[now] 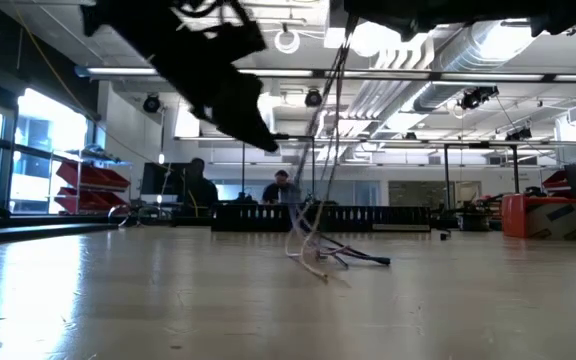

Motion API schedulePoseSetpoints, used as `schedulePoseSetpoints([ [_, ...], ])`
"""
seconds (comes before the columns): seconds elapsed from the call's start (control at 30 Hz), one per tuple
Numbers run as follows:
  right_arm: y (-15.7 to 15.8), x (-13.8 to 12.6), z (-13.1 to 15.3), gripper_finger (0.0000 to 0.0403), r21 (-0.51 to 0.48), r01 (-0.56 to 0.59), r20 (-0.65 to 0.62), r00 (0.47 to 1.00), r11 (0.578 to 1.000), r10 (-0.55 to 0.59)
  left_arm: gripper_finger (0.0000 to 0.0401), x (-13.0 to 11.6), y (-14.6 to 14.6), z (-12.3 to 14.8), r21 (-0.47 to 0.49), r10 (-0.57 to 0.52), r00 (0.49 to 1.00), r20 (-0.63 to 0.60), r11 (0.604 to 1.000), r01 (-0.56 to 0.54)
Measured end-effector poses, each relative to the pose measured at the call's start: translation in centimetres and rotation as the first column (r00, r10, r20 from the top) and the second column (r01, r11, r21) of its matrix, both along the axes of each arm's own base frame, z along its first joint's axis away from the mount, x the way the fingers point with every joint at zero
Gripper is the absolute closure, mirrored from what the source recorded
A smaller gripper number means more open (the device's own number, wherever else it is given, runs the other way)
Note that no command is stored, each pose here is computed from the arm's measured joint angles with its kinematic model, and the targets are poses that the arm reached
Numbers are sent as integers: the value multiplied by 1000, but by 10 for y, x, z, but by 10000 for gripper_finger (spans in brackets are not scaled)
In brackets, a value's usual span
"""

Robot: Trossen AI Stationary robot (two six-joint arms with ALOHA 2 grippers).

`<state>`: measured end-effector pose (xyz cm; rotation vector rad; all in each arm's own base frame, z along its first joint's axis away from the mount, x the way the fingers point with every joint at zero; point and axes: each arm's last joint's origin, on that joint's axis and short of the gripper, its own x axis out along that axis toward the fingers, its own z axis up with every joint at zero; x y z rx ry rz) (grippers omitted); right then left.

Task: Ziptie cables
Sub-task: Wrap the cable wires with a black zip tie

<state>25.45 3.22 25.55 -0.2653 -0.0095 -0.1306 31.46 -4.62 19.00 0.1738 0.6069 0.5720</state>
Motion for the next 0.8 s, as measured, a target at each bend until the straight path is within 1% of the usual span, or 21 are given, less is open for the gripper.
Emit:
schedulePoseSetpoints([
  [0.07, 0, 0, 0, 403, -3, 0, 0, 1000, 1000, 0, 144, -13, 0, 2, -60, -26, 987, 159, 998, 36],
  [0.13, 0, 0, 0, 403, -10, 0, -1, 1000, 1000, 0, 141, -25, -2, 1, -113, -72, 946, 318, 987, 113],
  [0.2, 0, 0, 0, 403, -10, 0, 3, 1000, 1000, 0, 138, -34, -2, 0, -144, -114, 882, 458, 969, 200],
  [0.27, 0, 0, 1, 403, -9, -2, 9, 1000, 1000, 2, 137, -38, -1, 3, -130, -131, 811, 570, 961, 246],
  [0.3, 0, 0, 1, 403, -9, -6, 10, 1000, 1000, 6, 137, -38, -1, 4, -108, -137, 788, 601, 962, 250],
  [0.33, 0, 0, 1, 403, -8, -6, 14, 1000, 1000, 7, 137, -36, -1, 4, -82, -150, 771, 619, 964, 253],
  [0.4, 0, 0, 3, 403, -5, -6, 32, 999, 1000, 6, 137, -28, -1, 4, -7, -188, 762, 620, 970, 244],
  [0.53, 0, 0, 7, 403, 1, -7, 69, 998, 1000, 7, 136, 1, -2, 11, 132, -255, 742, 620, 966, 222],
  [0.73, 0, 0, 7, 403, 27, -10, 74, 997, 1000, 8, 136, 52, -1, 20, 222, -272, 732, 625, 961, 167],
  [0.77, 0, 0, 7, 403, 31, -13, 74, 997, 999, 10, 136, 60, -1, 21, 233, -274, 733, 623, 959, 160],
  [0.8, 0, 0, 7, 403, 36, -21, 75, 997, 999, 18, 136, 67, 0, 18, 237, -272, 746, 608, 959, 156],
])
